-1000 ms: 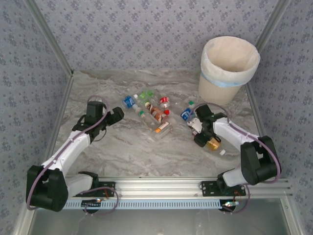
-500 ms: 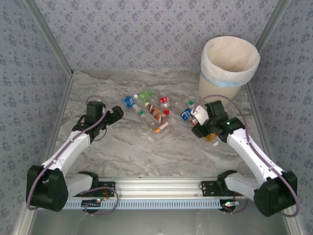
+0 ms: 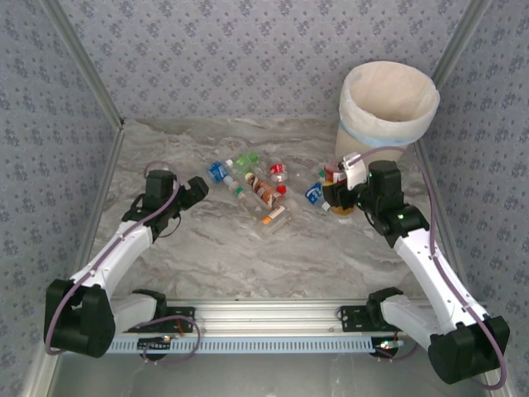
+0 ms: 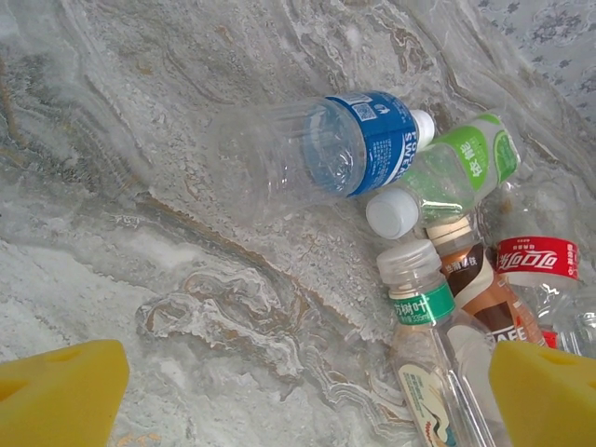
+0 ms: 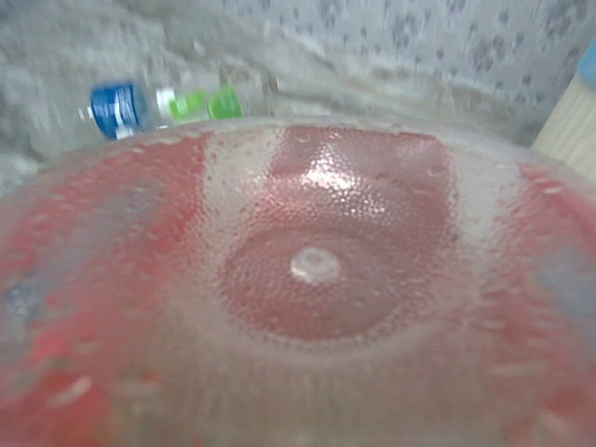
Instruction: Put the plastic bottles in the bin
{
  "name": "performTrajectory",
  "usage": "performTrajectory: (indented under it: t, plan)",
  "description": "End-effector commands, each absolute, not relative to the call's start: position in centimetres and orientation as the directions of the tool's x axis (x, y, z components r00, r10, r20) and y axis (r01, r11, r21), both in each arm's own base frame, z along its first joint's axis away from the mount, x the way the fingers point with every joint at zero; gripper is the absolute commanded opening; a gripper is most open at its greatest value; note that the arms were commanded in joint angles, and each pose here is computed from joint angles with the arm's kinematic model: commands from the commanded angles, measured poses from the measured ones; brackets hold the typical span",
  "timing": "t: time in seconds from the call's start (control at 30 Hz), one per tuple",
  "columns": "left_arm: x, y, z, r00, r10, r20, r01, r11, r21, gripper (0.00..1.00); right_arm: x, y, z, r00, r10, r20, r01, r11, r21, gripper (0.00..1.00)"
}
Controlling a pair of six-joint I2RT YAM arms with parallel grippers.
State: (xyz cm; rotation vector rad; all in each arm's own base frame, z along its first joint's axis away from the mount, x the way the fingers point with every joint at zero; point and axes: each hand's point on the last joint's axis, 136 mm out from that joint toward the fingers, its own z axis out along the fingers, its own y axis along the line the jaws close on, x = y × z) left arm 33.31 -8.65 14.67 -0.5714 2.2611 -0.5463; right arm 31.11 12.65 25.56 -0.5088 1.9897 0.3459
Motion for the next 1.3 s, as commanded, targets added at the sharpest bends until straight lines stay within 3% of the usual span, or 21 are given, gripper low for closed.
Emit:
performTrajectory:
  t: [0.0, 0.17, 0.6, 0.8, 0.93, 1.27]
  plan:
    - [33.5, -8.6, 15.0, -0.614, -0.568, -0.549, -0.245, 0.798, -0.551, 0.99, 33.0, 13.0, 32.5, -0.257, -0.022, -0.966, -0.458, 0.883, 0.101, 0.44]
    - [33.6, -8.6, 15.2, -0.613, -0.571, -0.546, -0.248, 0.796, -0.553, 1.0, 35.5, 12.2, 37.1, -0.265, 0.02, -0.964, -0.401, 0.907, 0.129, 0.45]
    - [32.7, -8.0, 14.8, -0.613, -0.579, -0.537, -0.282, 0.795, -0.536, 0.99, 44.1, 5.7, 50.1, -0.078, 0.154, -0.985, -0.238, 0.956, 0.169, 0.43]
    - [32.2, -7.6, 14.7, -0.607, -0.583, -0.54, -0.297, 0.797, -0.526, 0.99, 48.5, 2.1, 50.7, -0.103, 0.072, -0.992, -0.112, 0.99, 0.084, 0.45]
    - [31.9, -7.3, 14.7, -0.6, -0.584, -0.546, -0.302, 0.798, -0.521, 0.99, 51.0, -0.1, 50.0, -0.128, 0.1, -0.987, -0.076, 0.991, 0.111, 0.46]
    - [31.3, -6.9, 14.4, -0.6, -0.581, -0.55, -0.311, 0.803, -0.509, 1.0, 54.4, -6.0, 40.9, -0.389, -0.003, -0.921, 0.181, 0.98, -0.079, 0.52]
